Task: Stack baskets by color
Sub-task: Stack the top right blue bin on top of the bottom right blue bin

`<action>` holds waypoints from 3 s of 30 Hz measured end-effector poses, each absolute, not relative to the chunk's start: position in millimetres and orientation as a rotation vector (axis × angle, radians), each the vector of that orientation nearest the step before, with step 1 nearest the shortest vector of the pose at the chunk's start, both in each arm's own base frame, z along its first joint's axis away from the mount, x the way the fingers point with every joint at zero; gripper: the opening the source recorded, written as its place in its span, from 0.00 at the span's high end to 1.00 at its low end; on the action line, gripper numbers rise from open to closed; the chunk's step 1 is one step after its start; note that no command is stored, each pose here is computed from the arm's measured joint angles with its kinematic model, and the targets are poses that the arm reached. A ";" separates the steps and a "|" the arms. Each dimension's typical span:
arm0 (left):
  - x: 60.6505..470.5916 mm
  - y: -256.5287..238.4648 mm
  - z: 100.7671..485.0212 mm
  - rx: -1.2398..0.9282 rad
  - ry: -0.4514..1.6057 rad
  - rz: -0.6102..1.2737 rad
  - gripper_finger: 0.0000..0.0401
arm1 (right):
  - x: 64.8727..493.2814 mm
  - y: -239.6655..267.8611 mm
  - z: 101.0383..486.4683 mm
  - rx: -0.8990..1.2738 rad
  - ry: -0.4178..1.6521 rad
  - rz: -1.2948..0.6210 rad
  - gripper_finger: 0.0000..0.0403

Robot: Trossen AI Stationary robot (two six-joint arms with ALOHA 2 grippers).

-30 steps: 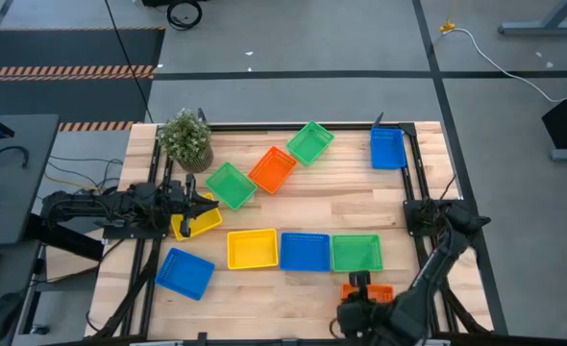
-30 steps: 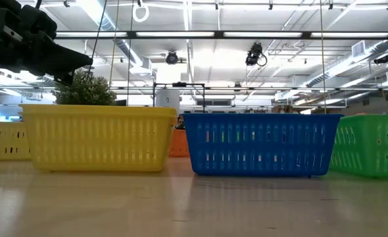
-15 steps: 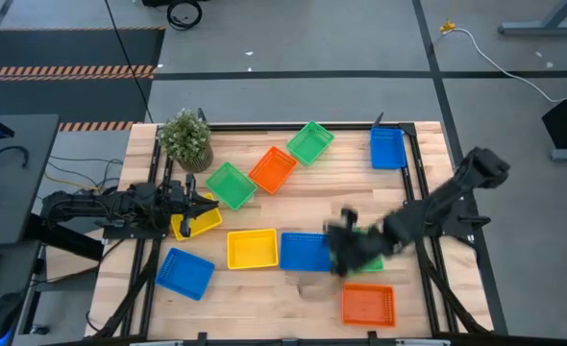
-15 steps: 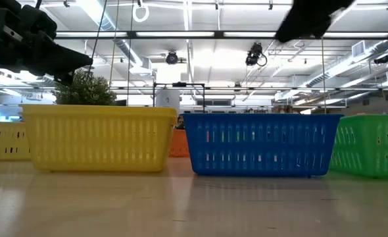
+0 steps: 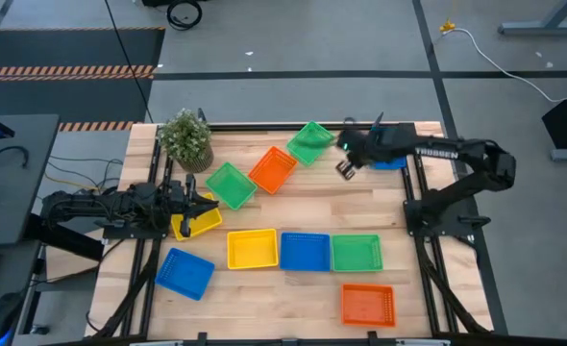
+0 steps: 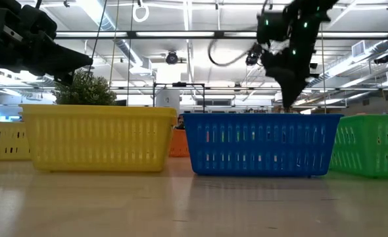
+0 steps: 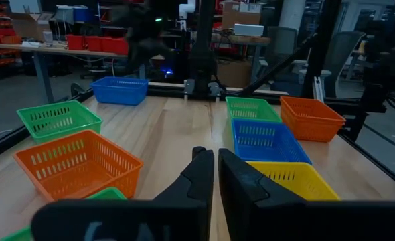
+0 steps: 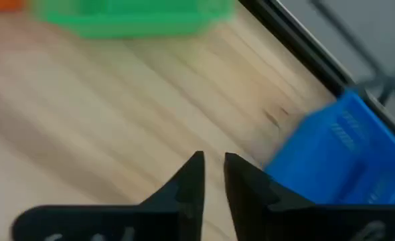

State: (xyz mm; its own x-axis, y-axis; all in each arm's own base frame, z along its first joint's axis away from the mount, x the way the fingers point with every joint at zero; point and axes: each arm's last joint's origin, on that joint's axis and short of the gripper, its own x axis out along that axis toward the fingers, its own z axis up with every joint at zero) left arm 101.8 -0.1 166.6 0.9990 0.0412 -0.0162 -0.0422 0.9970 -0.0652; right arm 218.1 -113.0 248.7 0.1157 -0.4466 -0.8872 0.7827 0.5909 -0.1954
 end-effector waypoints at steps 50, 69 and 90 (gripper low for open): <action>101.8 -0.1 166.6 -0.066 0.015 0.042 0.90 | 192.4 -43.9 205.8 0.241 1.111 -0.854 0.98; 101.8 -0.1 166.6 -0.066 0.015 0.042 0.90 | 304.4 179.6 251.9 0.033 0.880 -0.147 0.98; 101.8 0.0 166.6 -0.066 0.015 0.042 0.91 | 346.2 204.2 210.2 -0.162 1.167 -0.205 0.98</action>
State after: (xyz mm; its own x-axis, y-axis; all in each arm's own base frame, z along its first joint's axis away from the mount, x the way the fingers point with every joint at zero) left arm 101.8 0.0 166.6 0.9990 0.0419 -0.0162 -0.0429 0.9970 -0.0652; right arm 346.2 204.2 210.2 0.3777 -0.2430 -0.8935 0.0756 0.9698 -0.2317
